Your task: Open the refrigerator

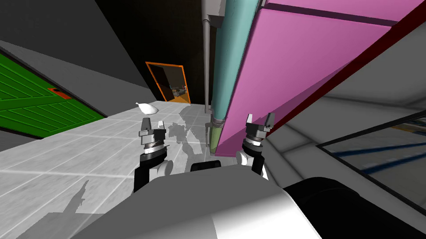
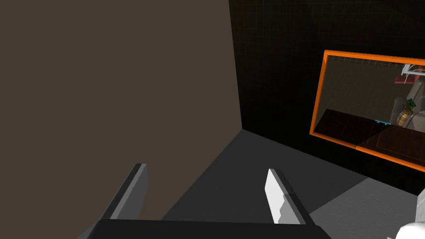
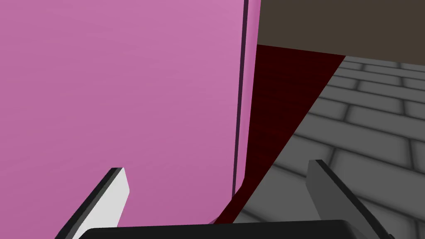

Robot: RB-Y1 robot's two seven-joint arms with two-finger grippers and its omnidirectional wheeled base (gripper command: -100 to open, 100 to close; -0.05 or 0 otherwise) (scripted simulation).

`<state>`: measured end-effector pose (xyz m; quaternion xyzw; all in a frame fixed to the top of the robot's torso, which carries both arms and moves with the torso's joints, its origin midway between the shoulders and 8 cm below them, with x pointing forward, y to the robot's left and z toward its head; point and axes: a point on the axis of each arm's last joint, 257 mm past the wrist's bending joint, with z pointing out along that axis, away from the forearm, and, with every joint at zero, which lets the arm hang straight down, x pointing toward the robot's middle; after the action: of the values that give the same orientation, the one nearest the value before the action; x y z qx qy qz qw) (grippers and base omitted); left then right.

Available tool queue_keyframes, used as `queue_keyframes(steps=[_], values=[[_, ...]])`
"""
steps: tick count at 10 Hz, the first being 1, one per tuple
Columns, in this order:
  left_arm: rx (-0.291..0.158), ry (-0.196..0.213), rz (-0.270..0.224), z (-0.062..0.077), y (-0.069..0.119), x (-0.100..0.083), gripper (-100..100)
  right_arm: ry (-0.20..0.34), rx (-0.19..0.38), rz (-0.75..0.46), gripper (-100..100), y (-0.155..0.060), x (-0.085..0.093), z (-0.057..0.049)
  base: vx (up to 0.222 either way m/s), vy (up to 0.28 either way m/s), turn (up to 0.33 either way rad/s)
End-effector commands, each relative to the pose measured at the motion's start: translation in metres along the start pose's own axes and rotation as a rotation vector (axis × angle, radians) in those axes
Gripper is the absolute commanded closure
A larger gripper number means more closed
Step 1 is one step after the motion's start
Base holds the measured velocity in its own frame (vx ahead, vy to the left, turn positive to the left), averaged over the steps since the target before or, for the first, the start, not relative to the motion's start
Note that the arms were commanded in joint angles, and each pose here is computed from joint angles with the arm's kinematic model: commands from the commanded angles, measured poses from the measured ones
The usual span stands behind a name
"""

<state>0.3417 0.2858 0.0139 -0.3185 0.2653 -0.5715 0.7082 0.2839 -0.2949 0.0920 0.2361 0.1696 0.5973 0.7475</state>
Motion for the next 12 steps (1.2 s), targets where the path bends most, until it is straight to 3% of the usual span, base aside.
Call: queue_keyframes(steps=[1,9,10,12], values=[[0.000,0.000,0.000,0.000,0.000,0.000,0,0.000,0.000,0.000,0,0.000,0.000,0.000,0.000,0.000,0.000],[0.000,0.000,0.000,0.000,0.000,0.000,0,0.000,0.000,0.000,0,0.000,0.000,0.000,0.000,0.000,0.000],[0.000,0.000,0.000,0.000,0.000,0.000,0,0.056,-0.011,-0.027,-100,0.003,0.007,0.002,0.012,0.013,-0.006],[0.000,0.000,0.000,0.000,0.000,0.000,0,0.134,-0.037,-0.082,-100,0.010,0.016,0.004,0.023,0.030,-0.013]])
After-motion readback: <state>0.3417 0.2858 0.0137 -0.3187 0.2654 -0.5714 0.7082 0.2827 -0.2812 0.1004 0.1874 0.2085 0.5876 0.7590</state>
